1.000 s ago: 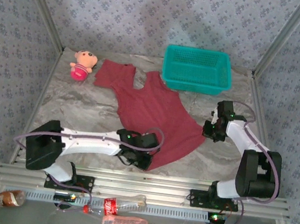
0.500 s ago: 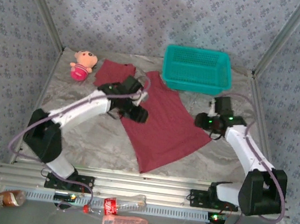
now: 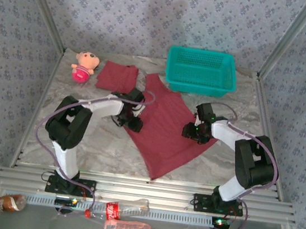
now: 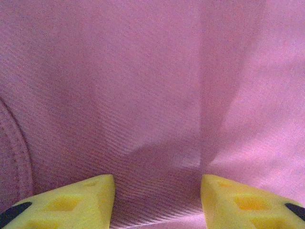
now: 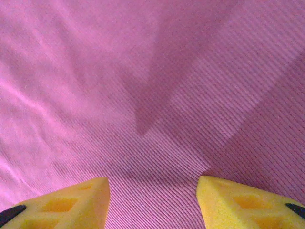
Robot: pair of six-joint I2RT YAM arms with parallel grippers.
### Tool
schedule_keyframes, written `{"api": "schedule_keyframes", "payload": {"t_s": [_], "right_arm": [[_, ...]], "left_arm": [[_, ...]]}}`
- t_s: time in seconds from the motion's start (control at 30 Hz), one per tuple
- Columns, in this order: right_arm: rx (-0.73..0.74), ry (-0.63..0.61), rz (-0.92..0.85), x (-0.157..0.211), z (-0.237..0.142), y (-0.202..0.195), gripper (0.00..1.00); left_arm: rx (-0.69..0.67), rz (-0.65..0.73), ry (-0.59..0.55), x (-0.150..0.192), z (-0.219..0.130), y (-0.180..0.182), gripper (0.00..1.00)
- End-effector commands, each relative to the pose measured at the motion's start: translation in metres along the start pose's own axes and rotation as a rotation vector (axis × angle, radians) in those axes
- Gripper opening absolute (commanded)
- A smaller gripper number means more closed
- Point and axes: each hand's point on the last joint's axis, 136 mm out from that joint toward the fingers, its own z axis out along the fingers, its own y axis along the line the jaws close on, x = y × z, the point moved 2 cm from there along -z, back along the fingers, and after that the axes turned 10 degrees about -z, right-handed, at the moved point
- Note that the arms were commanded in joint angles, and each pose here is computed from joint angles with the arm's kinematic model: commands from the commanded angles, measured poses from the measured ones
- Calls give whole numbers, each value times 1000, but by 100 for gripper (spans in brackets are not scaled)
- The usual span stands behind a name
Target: Fold and stack the tank tops
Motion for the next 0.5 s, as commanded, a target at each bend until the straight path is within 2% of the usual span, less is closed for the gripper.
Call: {"api": "schedule_keyframes", "payload": {"t_s": [0.0, 0.13, 0.3, 0.4, 0.47], "right_arm": [[98, 97, 4, 11, 5, -31, 55], [123, 112, 8, -6, 4, -54, 55], [155, 106, -54, -44, 3, -71, 55], [153, 91, -88, -75, 9, -73, 56], [144, 108, -132, -89, 17, -76, 56]], "left_arm": [[14, -75, 41, 34, -5, -12, 51], [56, -132, 39, 60, -10, -45, 51], [93, -209, 53, 90, 4, -82, 52], [111, -220, 43, 91, 1, -100, 52], [62, -206, 26, 81, -9, -97, 53]]}}
